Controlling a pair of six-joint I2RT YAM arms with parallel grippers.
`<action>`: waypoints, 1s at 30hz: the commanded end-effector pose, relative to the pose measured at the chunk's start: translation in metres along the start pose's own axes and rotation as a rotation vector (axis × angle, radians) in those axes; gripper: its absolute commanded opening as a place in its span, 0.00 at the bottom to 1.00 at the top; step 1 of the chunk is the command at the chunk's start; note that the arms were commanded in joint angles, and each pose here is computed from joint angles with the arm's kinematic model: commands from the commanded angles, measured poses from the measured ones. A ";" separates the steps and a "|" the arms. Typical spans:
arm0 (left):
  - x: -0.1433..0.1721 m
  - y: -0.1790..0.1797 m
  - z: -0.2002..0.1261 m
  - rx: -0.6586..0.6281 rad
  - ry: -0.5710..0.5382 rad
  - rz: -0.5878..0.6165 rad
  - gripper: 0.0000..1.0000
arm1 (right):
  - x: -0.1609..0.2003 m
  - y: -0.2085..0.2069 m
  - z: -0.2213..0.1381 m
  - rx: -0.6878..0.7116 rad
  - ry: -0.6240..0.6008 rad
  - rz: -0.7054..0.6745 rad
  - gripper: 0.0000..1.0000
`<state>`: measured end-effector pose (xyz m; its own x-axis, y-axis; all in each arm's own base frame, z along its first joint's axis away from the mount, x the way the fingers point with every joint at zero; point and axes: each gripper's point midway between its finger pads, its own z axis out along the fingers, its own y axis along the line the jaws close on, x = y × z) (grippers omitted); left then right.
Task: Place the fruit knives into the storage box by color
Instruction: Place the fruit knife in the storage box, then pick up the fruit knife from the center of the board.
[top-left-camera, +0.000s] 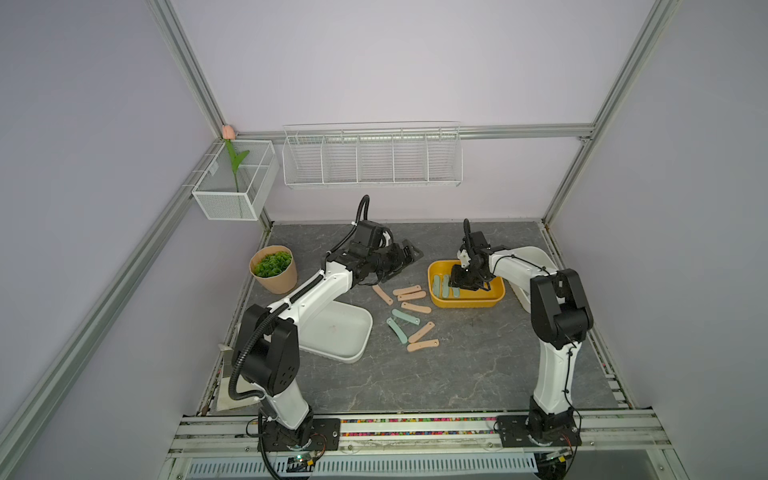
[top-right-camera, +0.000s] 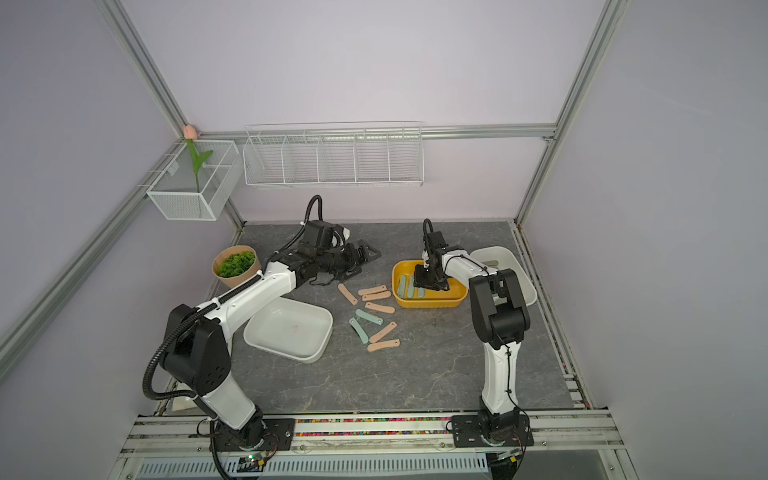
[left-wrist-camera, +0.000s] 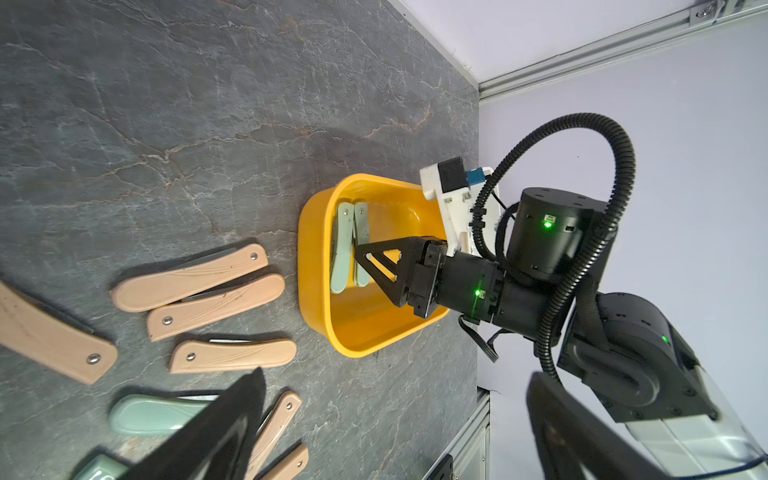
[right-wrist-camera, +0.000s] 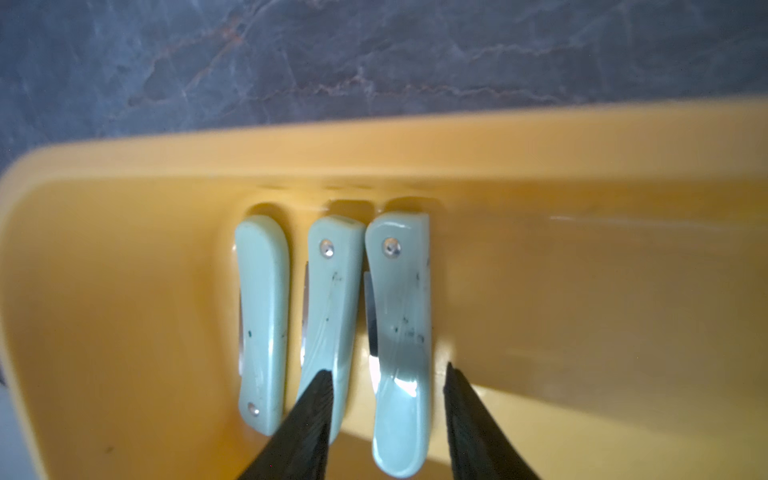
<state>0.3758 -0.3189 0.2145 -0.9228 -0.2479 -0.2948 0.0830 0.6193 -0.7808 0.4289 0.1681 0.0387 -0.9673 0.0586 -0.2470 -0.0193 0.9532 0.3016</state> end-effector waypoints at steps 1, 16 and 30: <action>-0.005 -0.011 -0.003 0.021 -0.016 0.028 0.99 | -0.011 0.005 -0.026 -0.012 -0.049 -0.016 0.63; 0.016 0.010 -0.058 -0.062 -0.122 0.061 0.99 | -0.021 -0.002 -0.136 0.003 -0.367 0.065 0.89; 0.048 0.065 -0.101 -0.158 -0.253 -0.037 0.99 | 0.085 0.084 -0.125 -0.153 -0.256 -0.246 0.96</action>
<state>0.2975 -0.2271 0.2010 -0.8363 -0.3818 -0.3934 0.0102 0.7067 -0.7075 0.3347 0.2037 0.1583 -0.8475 0.0191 -0.5305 -0.2243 0.8929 0.3905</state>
